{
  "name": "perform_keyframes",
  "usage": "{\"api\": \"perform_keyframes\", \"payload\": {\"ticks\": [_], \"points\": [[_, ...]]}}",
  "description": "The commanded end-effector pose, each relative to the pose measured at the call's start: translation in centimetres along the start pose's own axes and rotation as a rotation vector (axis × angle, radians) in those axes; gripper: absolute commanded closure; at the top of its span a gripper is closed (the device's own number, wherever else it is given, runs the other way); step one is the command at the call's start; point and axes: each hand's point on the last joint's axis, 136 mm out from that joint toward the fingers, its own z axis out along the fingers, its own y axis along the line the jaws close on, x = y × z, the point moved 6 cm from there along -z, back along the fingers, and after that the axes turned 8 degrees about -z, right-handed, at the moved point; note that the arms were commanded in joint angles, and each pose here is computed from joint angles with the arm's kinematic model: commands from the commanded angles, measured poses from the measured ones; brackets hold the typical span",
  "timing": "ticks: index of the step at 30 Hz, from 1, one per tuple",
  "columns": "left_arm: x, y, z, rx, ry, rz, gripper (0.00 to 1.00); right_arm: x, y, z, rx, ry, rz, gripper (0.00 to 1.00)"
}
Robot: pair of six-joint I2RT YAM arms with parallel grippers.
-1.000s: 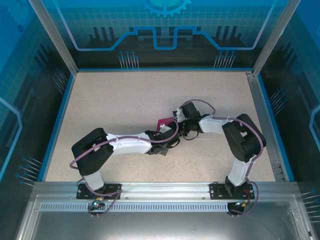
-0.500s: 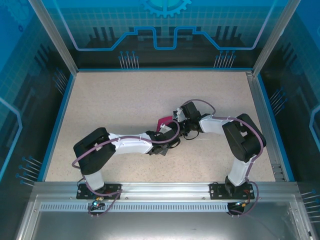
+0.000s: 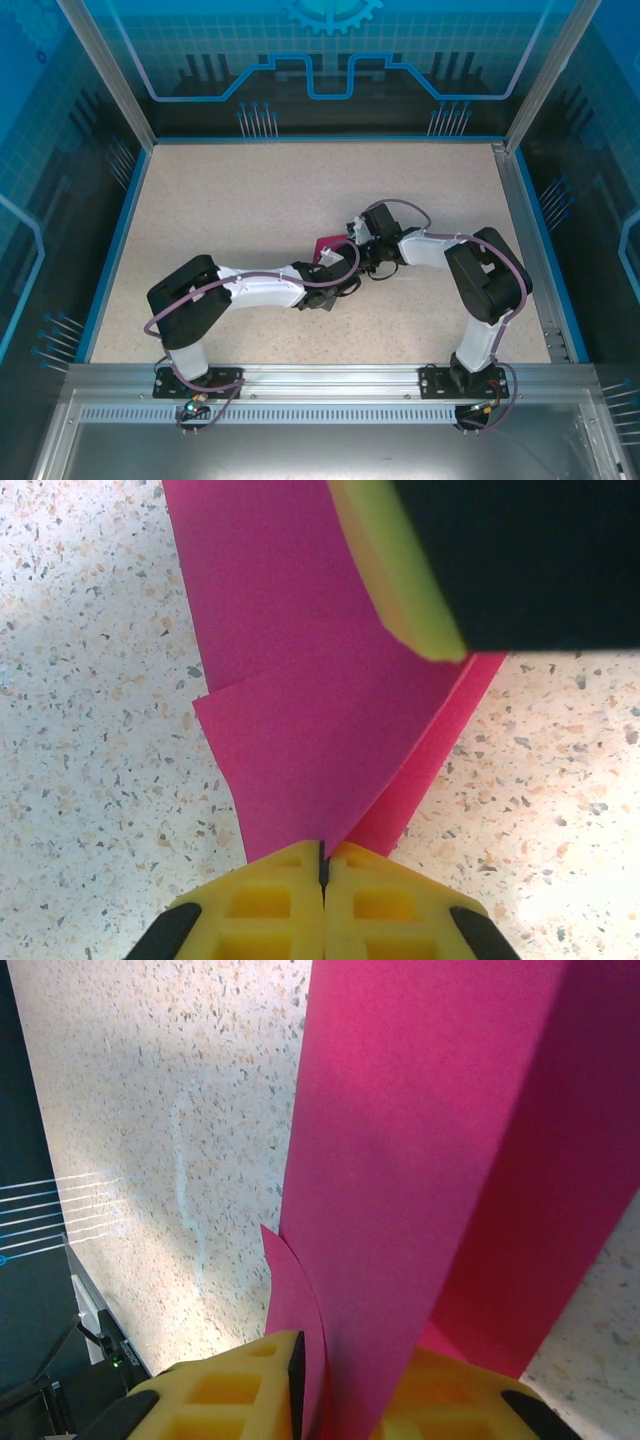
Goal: Fold a paper plane with a square sheet of paper (pick it up from the middle)
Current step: Fourth fold the wing at the center of the table.
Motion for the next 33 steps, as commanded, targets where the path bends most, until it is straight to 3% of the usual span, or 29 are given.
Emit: {"api": "perform_keyframes", "payload": {"ticks": [1,6,18,25,33], "points": [[-0.1,-0.1,-0.5,0.029,-0.028,0.008,0.99,-0.1,0.5,-0.9,0.01,-0.002,-0.022,0.75],[0.3,-0.1,-0.9,0.14,-0.016,-0.022,1.0,0.6,0.3,-2.7,0.058,-0.037,-0.032,0.68],[2.6,0.9,-1.7,0.565,0.047,-0.184,1.0,3.1,0.0,-6.6,0.046,-0.094,-0.049,0.61],[2.9,3.2,-1.7,0.698,0.056,-0.326,1.0,3.8,2.6,-5.9,-0.009,-0.04,-0.158,0.62],[2.6,3.6,-1.4,0.783,0.11,-0.359,1.0,3.6,6.3,-2.4,-0.05,0.026,-0.258,0.7]]}}
